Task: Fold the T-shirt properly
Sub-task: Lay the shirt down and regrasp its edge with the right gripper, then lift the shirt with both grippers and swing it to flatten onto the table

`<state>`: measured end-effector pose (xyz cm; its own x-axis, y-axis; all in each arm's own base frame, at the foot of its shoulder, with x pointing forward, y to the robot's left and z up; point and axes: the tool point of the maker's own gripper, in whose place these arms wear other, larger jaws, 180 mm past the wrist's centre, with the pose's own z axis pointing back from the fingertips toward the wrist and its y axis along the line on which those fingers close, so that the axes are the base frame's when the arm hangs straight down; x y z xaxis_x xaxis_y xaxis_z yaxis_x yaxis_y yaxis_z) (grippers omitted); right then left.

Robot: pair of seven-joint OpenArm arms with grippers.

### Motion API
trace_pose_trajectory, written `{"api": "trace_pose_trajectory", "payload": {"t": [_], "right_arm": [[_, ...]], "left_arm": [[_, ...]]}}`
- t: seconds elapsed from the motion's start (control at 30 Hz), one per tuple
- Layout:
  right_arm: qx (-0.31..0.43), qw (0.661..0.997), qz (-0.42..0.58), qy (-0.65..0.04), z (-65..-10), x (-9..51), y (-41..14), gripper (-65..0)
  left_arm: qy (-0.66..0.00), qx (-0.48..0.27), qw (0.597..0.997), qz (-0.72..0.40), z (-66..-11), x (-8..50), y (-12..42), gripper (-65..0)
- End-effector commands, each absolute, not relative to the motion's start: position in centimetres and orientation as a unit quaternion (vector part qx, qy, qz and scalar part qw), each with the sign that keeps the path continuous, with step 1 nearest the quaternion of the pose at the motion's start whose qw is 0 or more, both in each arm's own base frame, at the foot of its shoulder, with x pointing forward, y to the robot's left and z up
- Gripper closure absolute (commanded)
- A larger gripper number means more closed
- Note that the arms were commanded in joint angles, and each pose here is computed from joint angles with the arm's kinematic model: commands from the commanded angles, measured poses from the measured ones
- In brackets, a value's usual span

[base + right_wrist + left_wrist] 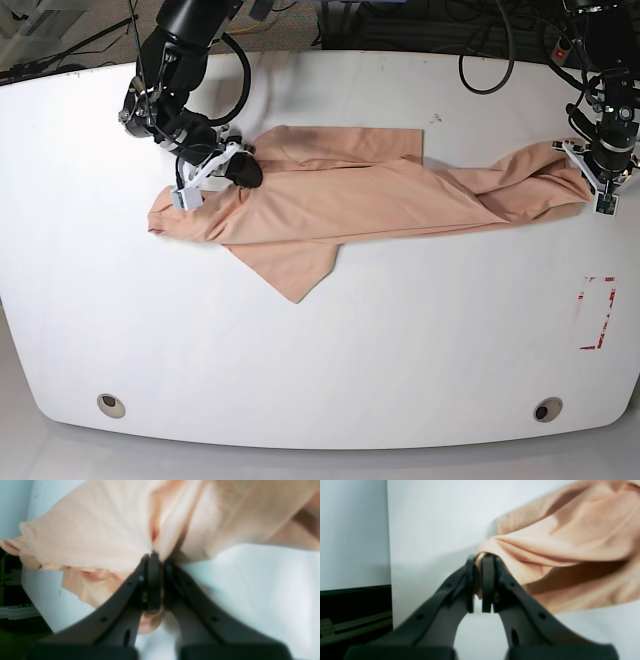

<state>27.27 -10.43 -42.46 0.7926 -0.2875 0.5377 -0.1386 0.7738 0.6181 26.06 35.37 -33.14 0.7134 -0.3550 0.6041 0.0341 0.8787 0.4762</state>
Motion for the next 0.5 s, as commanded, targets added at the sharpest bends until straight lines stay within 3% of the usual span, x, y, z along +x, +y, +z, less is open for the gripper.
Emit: {"api": "trace_pose_trajectory", "payload": {"t": [0.0, 0.47], "right_arm": [[0.309, 0.885, -0.024, -0.347, -40.7, 28.3, -11.9, 0.0], [0.190, 0.873, 0.108, -0.436, -32.4, 28.7, -15.4, 0.0]], "left_arm": [[-0.380, 0.233, 0.888, -0.113, -31.8, 26.8, 35.7, 0.0], [-0.444, 0.224, 0.858, -0.126, -28.1, 31.6, 33.1, 0.0]]}}
